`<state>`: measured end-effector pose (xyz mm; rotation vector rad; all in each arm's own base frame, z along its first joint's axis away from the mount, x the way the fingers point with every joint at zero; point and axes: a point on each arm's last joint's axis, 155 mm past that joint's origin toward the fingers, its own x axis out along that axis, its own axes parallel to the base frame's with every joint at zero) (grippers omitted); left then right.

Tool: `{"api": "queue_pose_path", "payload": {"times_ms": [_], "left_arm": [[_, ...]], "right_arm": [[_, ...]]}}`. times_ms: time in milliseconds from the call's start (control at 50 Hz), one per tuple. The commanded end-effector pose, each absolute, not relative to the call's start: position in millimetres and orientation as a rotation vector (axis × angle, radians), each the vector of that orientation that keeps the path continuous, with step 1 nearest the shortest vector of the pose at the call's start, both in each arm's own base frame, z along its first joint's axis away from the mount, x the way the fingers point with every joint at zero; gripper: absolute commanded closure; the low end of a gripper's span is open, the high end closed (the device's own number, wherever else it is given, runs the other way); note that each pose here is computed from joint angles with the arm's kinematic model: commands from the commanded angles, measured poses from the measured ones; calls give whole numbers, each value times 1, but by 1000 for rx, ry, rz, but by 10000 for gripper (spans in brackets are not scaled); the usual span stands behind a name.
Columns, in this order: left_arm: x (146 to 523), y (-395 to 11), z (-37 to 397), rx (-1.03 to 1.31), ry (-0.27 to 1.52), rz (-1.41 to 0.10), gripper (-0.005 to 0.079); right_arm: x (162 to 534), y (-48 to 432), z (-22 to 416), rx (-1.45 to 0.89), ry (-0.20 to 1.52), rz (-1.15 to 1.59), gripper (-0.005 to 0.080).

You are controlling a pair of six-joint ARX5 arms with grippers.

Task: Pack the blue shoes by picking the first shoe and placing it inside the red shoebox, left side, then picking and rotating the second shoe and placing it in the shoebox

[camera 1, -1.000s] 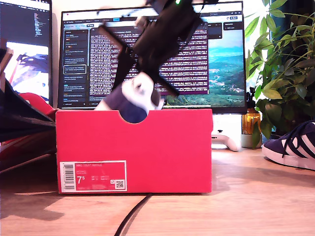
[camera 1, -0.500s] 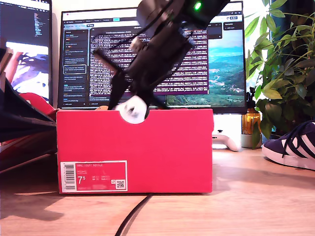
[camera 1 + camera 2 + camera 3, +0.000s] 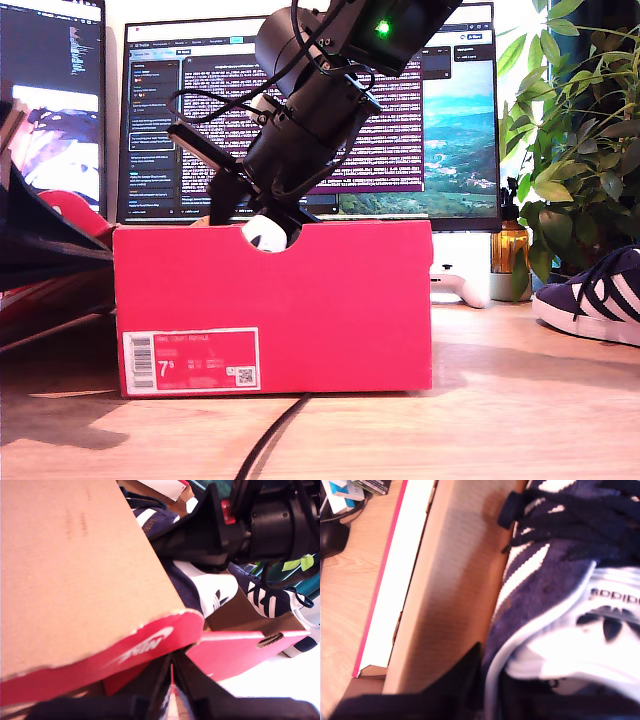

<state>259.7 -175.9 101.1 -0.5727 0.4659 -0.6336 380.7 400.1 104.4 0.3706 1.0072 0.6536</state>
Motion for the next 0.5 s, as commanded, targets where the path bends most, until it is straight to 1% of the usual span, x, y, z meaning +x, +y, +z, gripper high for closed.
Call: {"api": "queue_pose_path", "payload": {"times_ms": [0,160,360,380,420,480], "left_arm": [[255,-175,93,-572,487,-631,762],[254,-175,88,-568,504,-625,762],[254,-175,88,-568,505,-625,762],[254,-175,88,-568,505,-625,762],[254,-175,88,-568,505,-625,762],[254,-175,88,-568,505,-625,762]], "right_arm": [[381,412,123,386,968,699,365],[376,416,124,386,979,720,354],[381,411,135,366,987,673,365],[383,410,135,361,986,659,378],[383,408,136,355,990,649,433],[383,408,137,354,992,649,571]]}}
